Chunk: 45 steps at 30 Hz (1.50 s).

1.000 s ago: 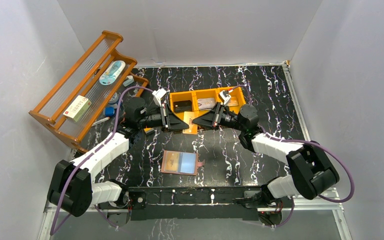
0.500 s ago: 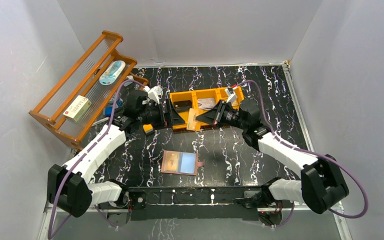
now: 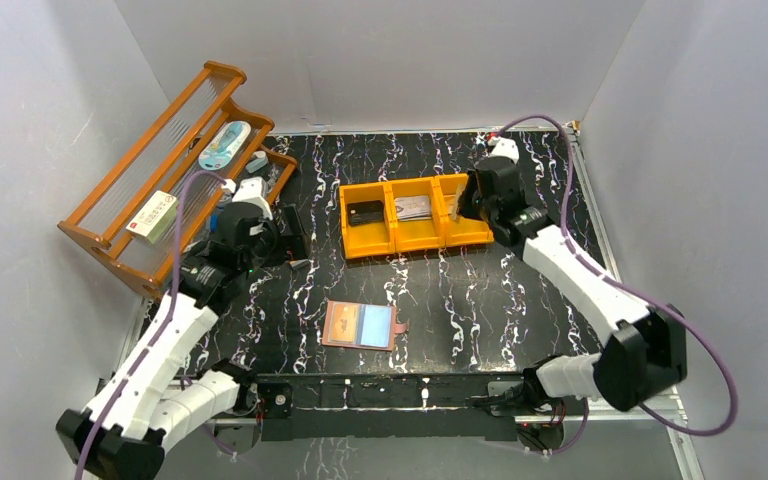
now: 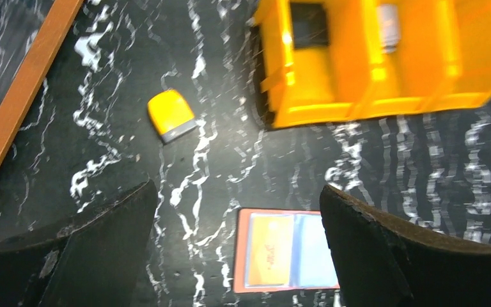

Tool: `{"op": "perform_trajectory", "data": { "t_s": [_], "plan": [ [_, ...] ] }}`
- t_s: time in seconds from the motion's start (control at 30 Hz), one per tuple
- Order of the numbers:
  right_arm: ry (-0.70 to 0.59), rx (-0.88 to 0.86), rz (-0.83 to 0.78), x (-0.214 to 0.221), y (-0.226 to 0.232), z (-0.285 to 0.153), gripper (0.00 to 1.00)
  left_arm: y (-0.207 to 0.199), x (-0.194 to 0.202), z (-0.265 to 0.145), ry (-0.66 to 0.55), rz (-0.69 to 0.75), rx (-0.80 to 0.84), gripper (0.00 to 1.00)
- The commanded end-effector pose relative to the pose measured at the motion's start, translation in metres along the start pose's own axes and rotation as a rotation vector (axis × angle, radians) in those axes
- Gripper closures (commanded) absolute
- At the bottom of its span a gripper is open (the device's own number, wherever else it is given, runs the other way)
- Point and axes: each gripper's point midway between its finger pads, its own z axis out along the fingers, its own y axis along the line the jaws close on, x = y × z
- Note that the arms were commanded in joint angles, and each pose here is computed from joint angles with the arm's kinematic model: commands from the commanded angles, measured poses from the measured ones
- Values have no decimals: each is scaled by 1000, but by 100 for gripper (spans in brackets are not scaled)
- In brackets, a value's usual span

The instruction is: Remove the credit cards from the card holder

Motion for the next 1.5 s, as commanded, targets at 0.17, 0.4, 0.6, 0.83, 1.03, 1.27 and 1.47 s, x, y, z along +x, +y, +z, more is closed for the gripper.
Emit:
{"op": "perform_trajectory", "data": {
  "t_s": [0.17, 0.4, 0.6, 0.83, 1.03, 1.27, 1.47],
  "plan": [
    [124, 126, -153, 0, -39, 48, 100, 43, 44, 23, 140, 99, -181, 2],
    [204, 19, -194, 16, -22, 69, 100, 65, 71, 20, 175, 150, -230, 2],
    [318, -95, -200, 43, -6, 78, 100, 61, 70, 25, 174, 157, -207, 2],
    [398, -233, -159, 59, 16, 67, 100, 56, 78, 31, 229, 173, -184, 2],
    [385, -245, -158, 60, 16, 54, 100, 55, 79, 33, 229, 173, -175, 2],
    [181, -134, -348, 16, -5, 69, 100, 55, 77, 32, 220, 171, -176, 2],
    [68, -189, -625, 8, -9, 85, 100, 55, 70, 27, 182, 167, -174, 2]
  ]
}}
